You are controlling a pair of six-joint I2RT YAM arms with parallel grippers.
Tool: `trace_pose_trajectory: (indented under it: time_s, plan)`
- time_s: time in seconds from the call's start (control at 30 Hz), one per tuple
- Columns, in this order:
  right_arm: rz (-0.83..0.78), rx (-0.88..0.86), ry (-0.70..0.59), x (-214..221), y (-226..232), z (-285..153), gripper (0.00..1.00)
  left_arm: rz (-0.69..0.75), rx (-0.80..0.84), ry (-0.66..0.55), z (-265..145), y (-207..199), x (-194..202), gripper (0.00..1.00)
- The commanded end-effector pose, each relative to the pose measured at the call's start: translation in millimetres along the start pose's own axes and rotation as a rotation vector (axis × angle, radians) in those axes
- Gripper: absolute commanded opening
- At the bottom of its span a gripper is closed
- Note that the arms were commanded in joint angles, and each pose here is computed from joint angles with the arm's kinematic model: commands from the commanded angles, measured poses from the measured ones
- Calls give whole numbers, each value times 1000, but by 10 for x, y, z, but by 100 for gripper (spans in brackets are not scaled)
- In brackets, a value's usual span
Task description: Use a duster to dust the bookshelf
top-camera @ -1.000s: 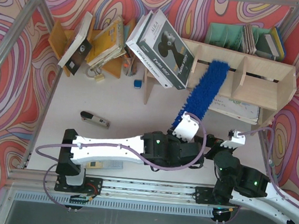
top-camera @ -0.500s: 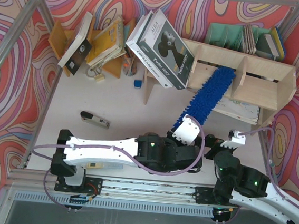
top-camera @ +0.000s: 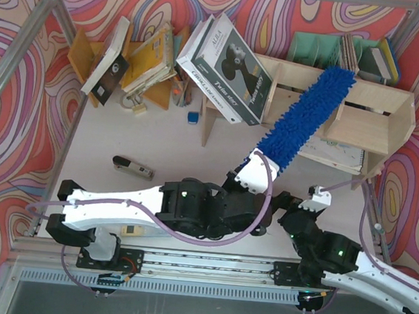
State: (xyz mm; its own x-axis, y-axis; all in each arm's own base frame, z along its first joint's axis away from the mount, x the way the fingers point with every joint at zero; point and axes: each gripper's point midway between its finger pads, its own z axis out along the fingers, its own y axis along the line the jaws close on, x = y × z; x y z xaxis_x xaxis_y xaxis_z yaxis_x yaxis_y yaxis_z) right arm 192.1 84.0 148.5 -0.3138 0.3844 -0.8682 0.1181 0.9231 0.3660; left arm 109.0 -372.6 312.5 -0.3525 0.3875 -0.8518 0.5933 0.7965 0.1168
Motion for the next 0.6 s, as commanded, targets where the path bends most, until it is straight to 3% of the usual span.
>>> trace_pose_trajectory:
  time_s: [0.0, 0.2, 0.57]
  plan:
    - [46, -17, -65, 37, -24, 79, 99, -1, 14, -80, -169, 44, -330, 0]
    - [66, -116, -114, -7, 48, 57, 99, 31, 63, -54, -175, -137, -394, 0]
    - [66, -40, -95, 66, -49, 103, 99, 23, 127, 37, 10, -607, -276, 0]
